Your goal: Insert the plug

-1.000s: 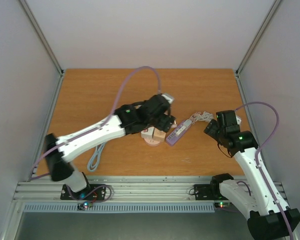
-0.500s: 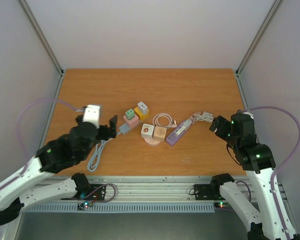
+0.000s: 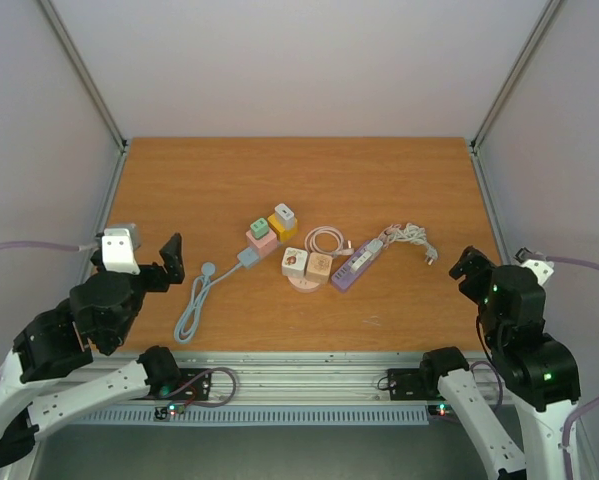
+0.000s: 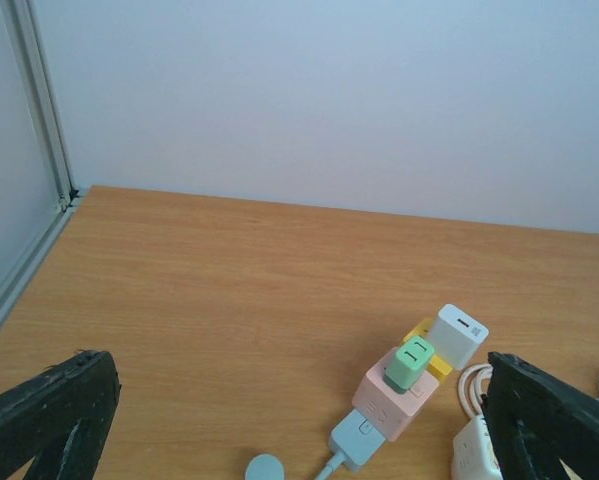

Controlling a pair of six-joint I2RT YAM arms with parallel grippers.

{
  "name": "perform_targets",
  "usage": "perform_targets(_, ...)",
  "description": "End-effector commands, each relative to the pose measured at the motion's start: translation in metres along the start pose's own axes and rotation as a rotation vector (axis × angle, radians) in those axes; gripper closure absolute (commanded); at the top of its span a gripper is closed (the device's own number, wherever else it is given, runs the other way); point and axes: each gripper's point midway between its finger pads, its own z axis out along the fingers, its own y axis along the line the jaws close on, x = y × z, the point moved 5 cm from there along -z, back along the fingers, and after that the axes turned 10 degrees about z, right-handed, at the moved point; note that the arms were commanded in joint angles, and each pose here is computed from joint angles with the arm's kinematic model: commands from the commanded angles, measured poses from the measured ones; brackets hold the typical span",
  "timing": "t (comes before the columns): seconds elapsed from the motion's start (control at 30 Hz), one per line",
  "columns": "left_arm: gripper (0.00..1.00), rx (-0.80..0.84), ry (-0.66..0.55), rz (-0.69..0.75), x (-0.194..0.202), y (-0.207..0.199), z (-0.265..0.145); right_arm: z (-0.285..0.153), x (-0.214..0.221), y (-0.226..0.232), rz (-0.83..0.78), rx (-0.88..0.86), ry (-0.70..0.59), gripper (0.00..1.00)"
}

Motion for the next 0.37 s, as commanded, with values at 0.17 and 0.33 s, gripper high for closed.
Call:
perform_targets(0.17,0.01,-0.039,-0.033,0.01,-0.0084,0.0078,-0.0036,-0.0024,-0.002,-0.0134,0.022,0.057,-0.052,0.01)
perform_targets(0.33,0.01,-0.054,-0.024,0.033,-0.007,0.006,-0.0007,-0.0006,-0.0011,-0.0122,0.022,0.057,-0.045,0.02)
